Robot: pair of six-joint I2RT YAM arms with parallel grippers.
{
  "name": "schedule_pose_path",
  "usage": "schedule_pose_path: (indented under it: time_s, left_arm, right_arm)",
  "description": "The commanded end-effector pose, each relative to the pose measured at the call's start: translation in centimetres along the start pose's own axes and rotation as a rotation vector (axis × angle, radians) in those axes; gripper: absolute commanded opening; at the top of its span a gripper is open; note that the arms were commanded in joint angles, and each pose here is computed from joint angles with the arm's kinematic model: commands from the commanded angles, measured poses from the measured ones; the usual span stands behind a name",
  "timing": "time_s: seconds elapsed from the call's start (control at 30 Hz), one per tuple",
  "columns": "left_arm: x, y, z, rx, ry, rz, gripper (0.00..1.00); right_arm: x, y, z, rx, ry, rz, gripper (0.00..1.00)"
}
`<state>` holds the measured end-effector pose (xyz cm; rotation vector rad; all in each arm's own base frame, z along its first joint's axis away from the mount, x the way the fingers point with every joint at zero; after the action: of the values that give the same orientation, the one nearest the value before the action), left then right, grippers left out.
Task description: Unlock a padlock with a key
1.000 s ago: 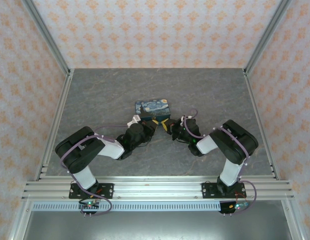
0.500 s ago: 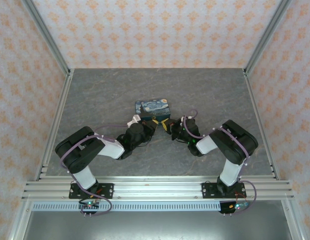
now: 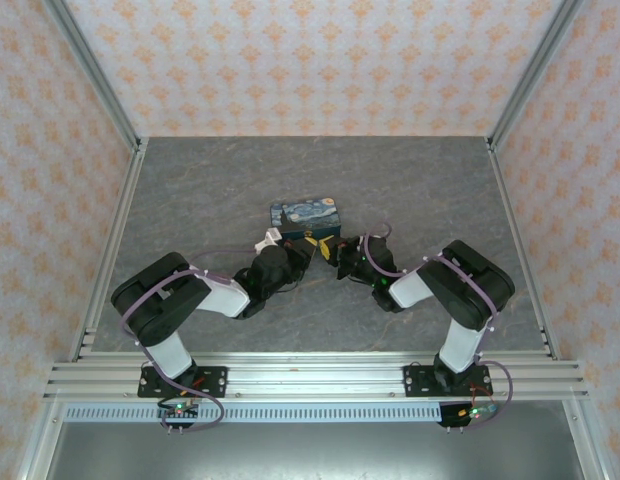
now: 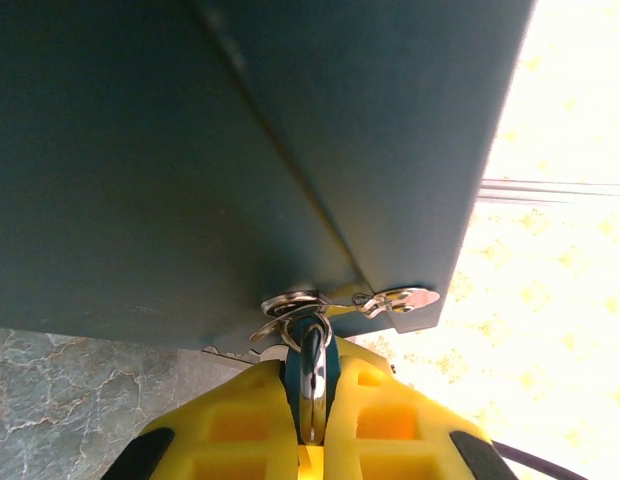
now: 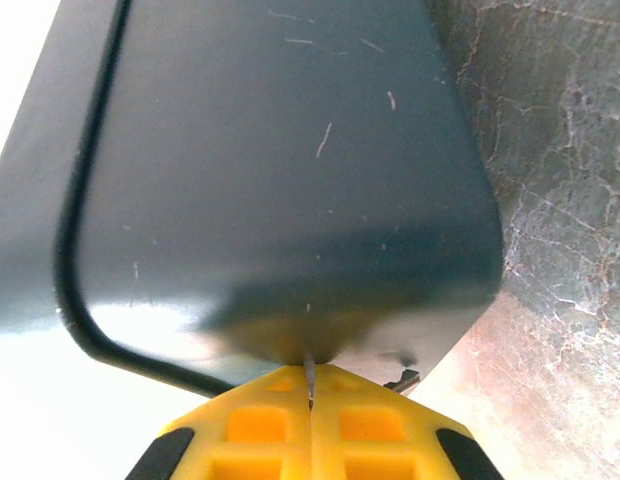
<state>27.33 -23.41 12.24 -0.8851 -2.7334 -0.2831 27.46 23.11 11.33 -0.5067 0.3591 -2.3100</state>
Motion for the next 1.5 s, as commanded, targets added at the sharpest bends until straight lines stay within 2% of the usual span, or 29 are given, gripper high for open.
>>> schedule_pose_path:
  time_s: [0.0,0.13,0.17,0.27,0.33,0.43,0.57,0.73,0.83,1.0,1.17,1.27,1.47]
  left_arm:
    - [0.1,-5.0,-2.5,-0.03,-0.119,0.277,0.0]
    - [0.0,-5.0,-2.0,-0.034,-0.095,0.267,0.0]
    - [0.0,-4.9,-1.8,-0.033,-0.087,0.263,0.0]
    - [0.0,-4.7,-1.0,-0.04,-0.064,0.242,0.0]
    - [0.0,-4.6,-0.4,-0.042,-0.048,0.229,0.0]
    - [-0.3,-4.5,0.4,-0.038,-0.035,0.218,0.0]
    - [-0.6,-4.4,1.0,-0.034,-0.027,0.212,0.0]
    - [-0.5,-4.2,1.1,-0.047,-0.02,0.213,0.0]
    - [-0.4,-3.9,1.0,-0.061,-0.006,0.215,0.0]
    - [-0.2,-3.1,1.1,-0.089,0.029,0.222,0.0]
    - [-0.1,-2.3,0.7,-0.097,0.044,0.238,0.0]
    - [-0.1,-2.0,0.0,-0.109,0.049,0.255,0.0]
    - [0.1,-1.7,-1.3,-0.117,0.056,0.297,0.0]
  right_arm:
    - [-1.0,-4.3,3.3,0.02,0.125,0.202,0.0]
    - [-0.7,-3.8,3.0,0.035,0.125,0.172,0.0]
    - [-0.6,-3.6,2.8,0.037,0.12,0.165,0.04]
    - [0.1,-2.8,2.6,0.067,0.122,0.142,0.34]
    - [0.9,-2.2,2.4,0.092,0.114,0.116,0.49]
    - [2.0,-1.7,1.9,0.132,0.066,0.1,0.63]
    - [4.2,-0.9,0.5,0.191,-0.036,0.078,0.71]
    - [7.0,0.1,-0.8,0.298,-0.145,0.045,0.72]
    - [8.2,-0.2,-0.2,0.483,-0.257,0.046,0.69]
    - [10.3,-0.9,1.6,0.855,-0.431,0.039,0.57]
    - [10.2,-2.8,2.1,1.141,-0.543,0.118,0.47]
    - [9.6,-3.5,1.6,1.273,-0.605,0.132,0.44]
    - [8.5,-4.2,1.0,1.442,-0.628,0.133,0.45]
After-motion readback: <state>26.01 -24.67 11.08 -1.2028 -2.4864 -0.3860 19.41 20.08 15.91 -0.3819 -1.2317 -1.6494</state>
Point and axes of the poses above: each hand's point on the last joint's axis, 136 mm out from that joint toward the fingers, its own x axis back along the fingers, its own z axis along the line the jaws close on, y = z × x, the point moved 8 cm from there along x, back along the fingers, and after that the axes turned 4 degrees about -x, right-handed, at the moved point
